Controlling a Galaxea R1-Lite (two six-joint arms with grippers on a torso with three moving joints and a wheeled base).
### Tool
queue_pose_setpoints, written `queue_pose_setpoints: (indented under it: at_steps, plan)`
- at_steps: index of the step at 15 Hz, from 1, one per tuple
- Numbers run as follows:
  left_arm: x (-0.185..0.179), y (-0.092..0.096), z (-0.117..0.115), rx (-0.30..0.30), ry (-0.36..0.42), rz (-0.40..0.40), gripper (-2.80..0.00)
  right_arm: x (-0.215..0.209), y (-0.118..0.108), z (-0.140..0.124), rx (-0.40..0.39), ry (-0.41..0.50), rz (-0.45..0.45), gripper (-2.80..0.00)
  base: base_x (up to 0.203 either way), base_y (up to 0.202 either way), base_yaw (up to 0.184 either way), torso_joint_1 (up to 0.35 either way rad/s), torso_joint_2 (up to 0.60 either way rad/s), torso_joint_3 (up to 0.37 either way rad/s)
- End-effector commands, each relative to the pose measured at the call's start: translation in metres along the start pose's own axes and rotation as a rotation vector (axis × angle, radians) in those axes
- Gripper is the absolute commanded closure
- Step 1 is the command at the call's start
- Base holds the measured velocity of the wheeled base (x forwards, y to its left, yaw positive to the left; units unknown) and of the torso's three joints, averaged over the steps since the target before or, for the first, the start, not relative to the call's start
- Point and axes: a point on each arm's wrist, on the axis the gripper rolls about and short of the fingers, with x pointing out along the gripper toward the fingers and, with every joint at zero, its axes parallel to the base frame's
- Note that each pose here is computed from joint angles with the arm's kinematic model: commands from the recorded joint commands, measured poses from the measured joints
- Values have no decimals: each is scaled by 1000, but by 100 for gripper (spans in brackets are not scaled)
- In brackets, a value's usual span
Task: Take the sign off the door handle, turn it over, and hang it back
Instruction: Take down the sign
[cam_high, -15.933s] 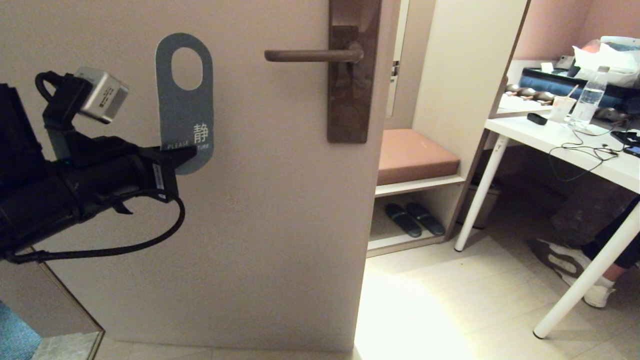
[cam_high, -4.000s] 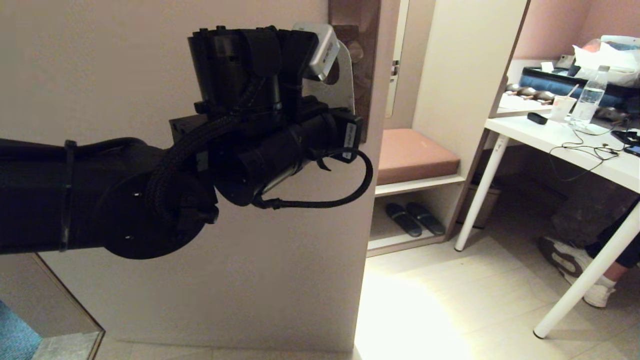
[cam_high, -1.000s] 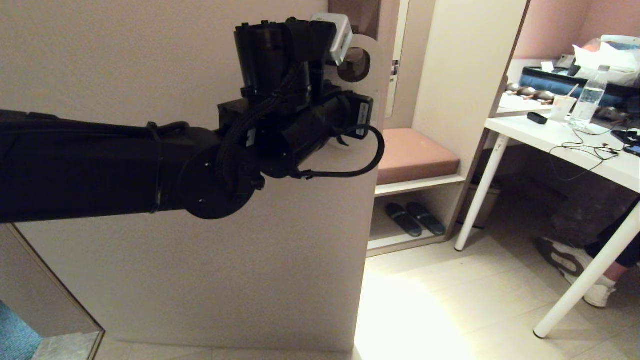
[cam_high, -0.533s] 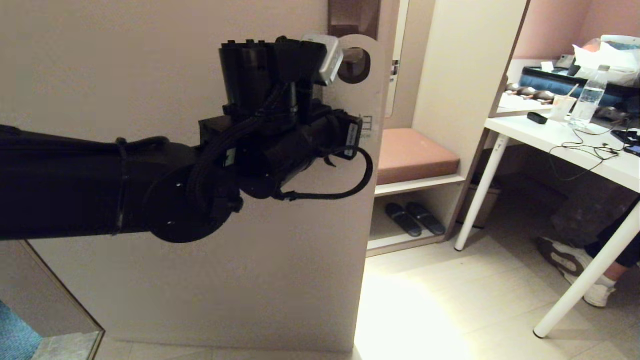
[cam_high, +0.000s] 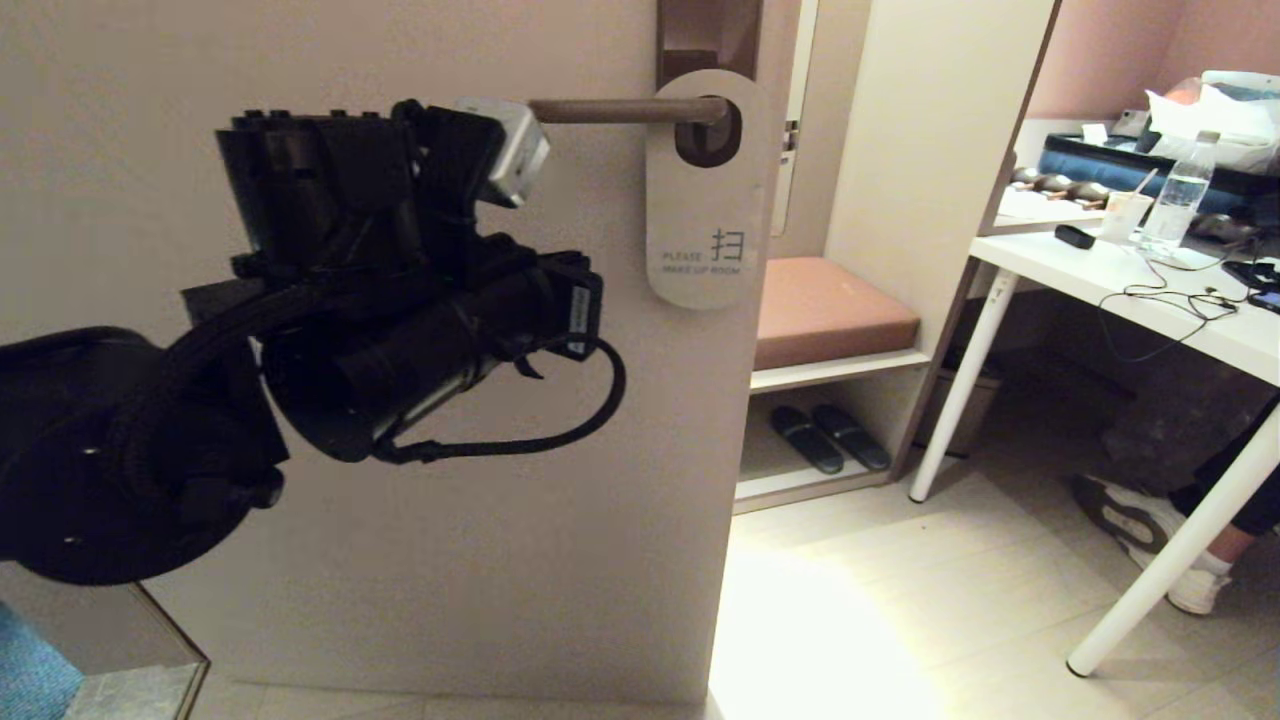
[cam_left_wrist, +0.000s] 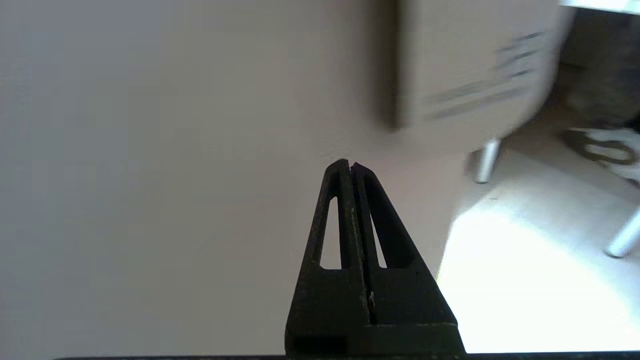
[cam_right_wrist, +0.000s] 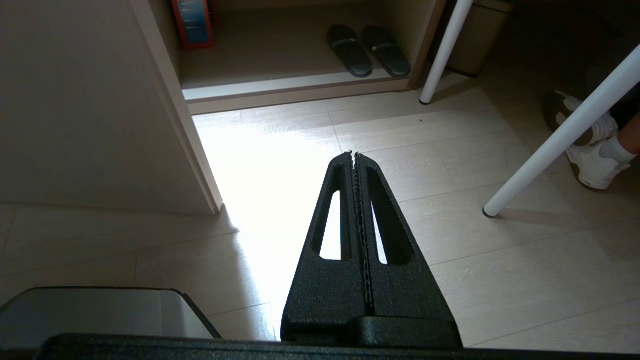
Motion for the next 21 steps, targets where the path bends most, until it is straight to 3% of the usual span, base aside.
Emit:
queue_pose_setpoints:
  at_steps: [1,6,12,21]
  plan:
    - [-24,21,5,-8,-21,49,0,0,0,0,-1,0,-2,0,0,0,0,0,0,0]
    - [-56,54,-10,-3,15,148,0,0,0,0,-1,1,0,0,0,0,0,0,0,0]
    - [-89,65,-32,11,62,183,0,0,0,0,-1,1,0,0,0,0,0,0,0,0]
    - [-186,71,-116,31,202,235,0,0,0,0,-1,0,0,0,0,0,0,0,0,0]
